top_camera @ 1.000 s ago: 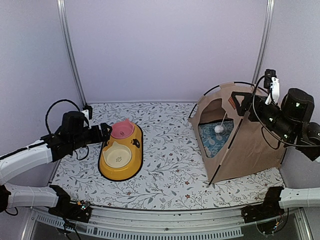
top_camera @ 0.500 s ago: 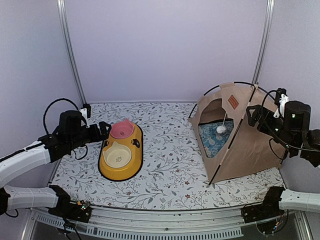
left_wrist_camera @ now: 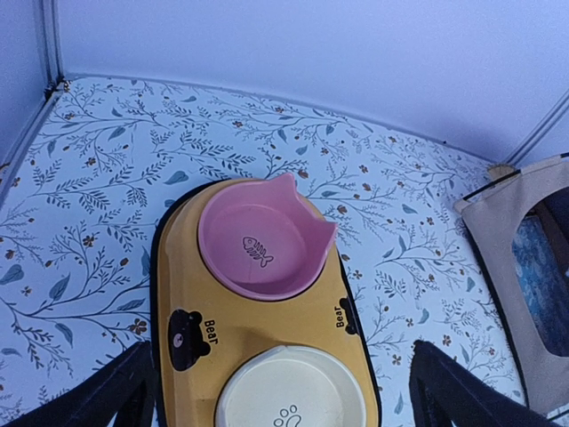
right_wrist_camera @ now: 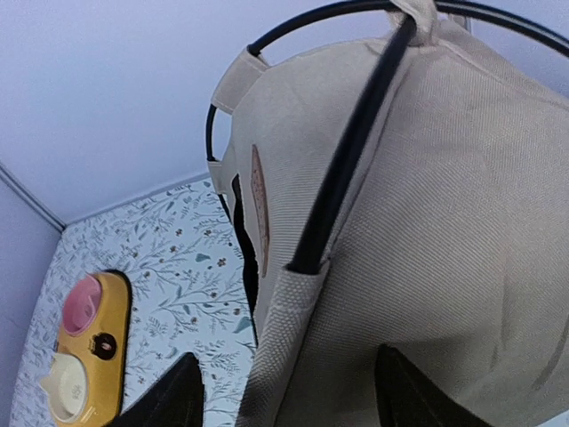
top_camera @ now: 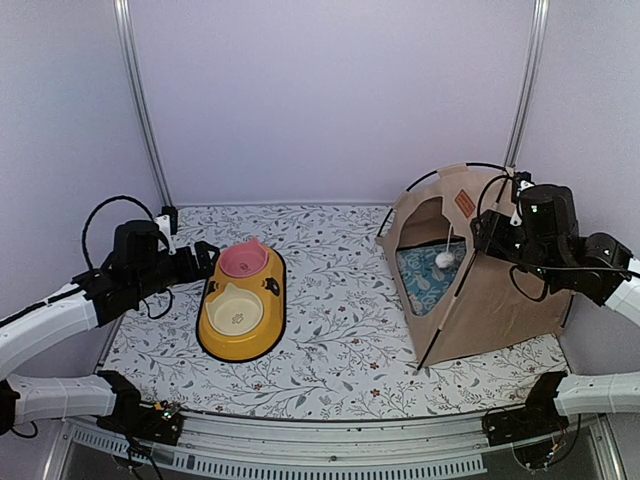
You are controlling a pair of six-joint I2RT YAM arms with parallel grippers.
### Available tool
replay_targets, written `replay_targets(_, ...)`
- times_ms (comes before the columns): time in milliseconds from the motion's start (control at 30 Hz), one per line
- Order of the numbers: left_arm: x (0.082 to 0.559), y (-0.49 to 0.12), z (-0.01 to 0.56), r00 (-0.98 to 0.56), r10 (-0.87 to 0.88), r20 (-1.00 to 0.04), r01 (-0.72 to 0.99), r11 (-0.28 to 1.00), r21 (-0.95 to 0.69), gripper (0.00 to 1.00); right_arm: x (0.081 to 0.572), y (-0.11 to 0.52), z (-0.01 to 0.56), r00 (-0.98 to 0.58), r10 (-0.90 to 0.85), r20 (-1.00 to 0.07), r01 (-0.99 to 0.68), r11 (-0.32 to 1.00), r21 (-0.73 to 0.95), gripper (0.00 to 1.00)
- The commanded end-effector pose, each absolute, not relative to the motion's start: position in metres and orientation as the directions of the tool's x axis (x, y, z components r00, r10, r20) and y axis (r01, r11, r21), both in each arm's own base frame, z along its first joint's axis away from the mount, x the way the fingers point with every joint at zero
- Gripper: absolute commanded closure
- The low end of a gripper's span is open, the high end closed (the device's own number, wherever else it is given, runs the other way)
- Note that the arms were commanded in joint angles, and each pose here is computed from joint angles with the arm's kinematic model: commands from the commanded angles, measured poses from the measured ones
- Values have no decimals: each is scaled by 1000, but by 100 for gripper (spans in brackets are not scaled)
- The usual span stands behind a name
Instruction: Set up the pet tent
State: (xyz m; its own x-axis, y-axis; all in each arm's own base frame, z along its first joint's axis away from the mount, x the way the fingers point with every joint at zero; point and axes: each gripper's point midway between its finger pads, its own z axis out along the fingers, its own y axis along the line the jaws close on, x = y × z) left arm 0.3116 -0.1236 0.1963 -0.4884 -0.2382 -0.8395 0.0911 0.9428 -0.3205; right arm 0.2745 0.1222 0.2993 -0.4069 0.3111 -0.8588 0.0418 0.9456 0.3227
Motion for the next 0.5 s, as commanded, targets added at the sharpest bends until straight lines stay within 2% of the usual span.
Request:
replay_targets(0, 313, -118, 207, -462, -247, -852, 90, 942, -322, 1, 276, 122, 319, -384, 341, -858, 38, 934, 355, 51)
replay_targets(133, 313, -118, 207, -462, -244, -853, 92, 943, -320, 1, 282, 135, 332, -399, 307, -864, -6, 942, 337, 94)
replay_targets(167, 313, -118, 207, -462, -243, -853, 92, 943, -319, 1, 284, 137, 336, -401, 294, -868, -15, 945, 327, 100)
replay_targets(367, 314, -117, 209, -458, -246, -854, 93, 943, -321, 1, 292, 151, 374, -372, 260, -891, -85, 946, 311, 100)
replay_targets(467, 314, -118, 209, -458, -246, -855, 93, 942, -321, 1, 294, 169, 399, -336, 223, -915, -188, 936, 297, 100)
